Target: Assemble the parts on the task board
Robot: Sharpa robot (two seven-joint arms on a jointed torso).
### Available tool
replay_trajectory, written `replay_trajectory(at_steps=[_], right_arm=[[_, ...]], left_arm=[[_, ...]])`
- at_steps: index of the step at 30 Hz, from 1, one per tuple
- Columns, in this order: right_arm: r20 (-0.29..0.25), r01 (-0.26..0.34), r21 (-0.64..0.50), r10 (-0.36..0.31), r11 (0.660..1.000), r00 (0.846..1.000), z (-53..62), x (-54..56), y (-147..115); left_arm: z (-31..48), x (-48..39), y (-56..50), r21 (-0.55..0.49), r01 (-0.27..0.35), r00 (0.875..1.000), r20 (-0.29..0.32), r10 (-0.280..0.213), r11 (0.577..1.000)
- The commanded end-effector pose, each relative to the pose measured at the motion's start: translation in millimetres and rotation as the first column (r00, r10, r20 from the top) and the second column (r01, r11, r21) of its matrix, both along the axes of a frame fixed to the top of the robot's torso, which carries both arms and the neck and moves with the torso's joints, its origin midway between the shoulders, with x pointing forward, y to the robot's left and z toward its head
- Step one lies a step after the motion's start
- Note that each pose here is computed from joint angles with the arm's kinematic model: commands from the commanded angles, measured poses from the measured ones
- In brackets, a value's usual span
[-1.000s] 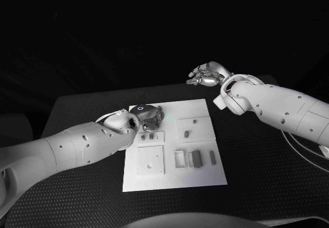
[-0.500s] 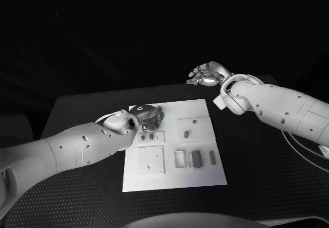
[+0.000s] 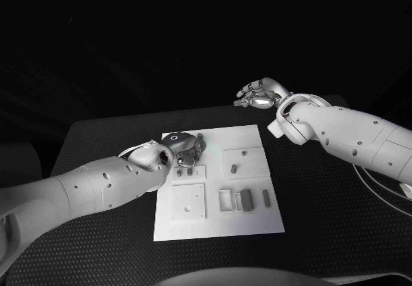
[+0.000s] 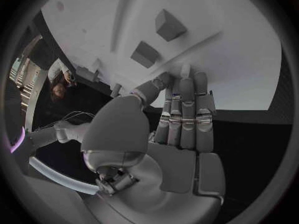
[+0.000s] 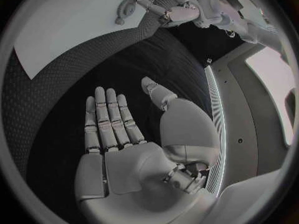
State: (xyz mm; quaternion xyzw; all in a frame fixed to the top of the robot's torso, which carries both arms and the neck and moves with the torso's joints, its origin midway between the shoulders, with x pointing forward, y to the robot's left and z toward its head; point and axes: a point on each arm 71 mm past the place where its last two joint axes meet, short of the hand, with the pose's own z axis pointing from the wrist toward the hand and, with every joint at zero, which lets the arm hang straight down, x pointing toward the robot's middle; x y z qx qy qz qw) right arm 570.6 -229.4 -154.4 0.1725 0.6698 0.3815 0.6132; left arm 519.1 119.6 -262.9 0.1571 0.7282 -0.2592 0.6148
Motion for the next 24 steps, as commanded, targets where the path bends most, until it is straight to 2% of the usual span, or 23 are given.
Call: replay_trajectory(at_steps=[1, 9, 13, 24], right_arm=[[0.002, -0.017, 0.003, 0.017, 1.0, 1.0, 0.2, -0.5, 1], [0.002, -0.015, 0.003, 0.015, 1.0, 1.0, 0.1, -0.4, 1], [0.002, -0.012, 0.002, 0.012, 1.0, 1.0, 0.0, -0.1, 0], [-0.002, -0.014, 0.001, 0.014, 1.0, 1.0, -0.1, -0.5, -1]], left_arm=[[-4.1, -3.2, 0.3, -0.033, 0.004, 1.0, -0.023, -0.005, 0.999], [-1.7, -6.6, 3.7, -0.073, -0.001, 0.999, -0.041, -0.002, 0.997], [2.9, -7.7, 6.8, -0.097, -0.009, 0.999, -0.05, 0.004, 0.995], [19.8, -3.5, 11.3, -0.142, -0.028, 0.999, -0.033, 0.024, 0.989]])
